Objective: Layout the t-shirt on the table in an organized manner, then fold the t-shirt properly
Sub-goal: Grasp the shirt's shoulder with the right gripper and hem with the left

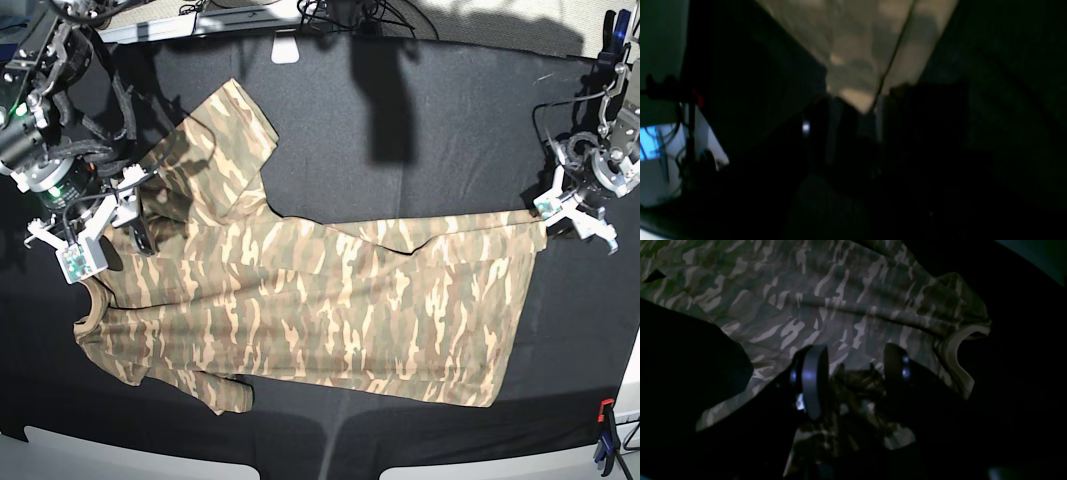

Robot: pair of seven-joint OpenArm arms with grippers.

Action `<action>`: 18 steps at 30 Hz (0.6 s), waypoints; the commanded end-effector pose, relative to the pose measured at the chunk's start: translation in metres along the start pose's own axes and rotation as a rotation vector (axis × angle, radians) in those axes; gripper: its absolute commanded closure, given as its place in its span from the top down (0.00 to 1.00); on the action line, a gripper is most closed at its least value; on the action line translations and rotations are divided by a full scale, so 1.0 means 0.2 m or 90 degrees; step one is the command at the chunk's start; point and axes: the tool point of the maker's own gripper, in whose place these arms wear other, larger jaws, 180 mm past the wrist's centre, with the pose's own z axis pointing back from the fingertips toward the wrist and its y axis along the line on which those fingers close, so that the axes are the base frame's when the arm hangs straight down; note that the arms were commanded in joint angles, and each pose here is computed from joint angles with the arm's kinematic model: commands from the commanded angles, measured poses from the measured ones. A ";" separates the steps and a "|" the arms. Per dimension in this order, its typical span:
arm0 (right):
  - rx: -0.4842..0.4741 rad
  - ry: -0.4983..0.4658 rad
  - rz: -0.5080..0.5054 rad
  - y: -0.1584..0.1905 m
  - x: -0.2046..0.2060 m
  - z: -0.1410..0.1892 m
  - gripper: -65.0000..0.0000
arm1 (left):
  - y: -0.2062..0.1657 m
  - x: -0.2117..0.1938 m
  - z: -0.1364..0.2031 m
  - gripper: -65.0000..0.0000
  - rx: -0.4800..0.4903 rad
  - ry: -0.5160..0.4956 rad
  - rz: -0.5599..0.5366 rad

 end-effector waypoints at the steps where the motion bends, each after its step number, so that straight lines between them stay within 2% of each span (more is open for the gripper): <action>1: -0.004 -0.031 0.016 -0.02 0.07 0.02 0.40 | 0.11 0.03 0.01 0.33 0.033 -0.021 -0.012; 10: -0.004 -0.025 0.015 -0.01 0.06 0.02 0.40 | 0.20 0.05 -0.03 0.33 0.055 -0.037 0.007; 13: -0.004 -0.021 0.015 -0.01 0.06 0.02 0.40 | 0.17 0.01 -0.06 0.33 0.049 -0.026 0.036; 18: -0.002 -0.015 0.015 -0.01 0.05 0.02 0.40 | 0.15 -0.01 -0.06 0.33 0.044 -0.021 0.041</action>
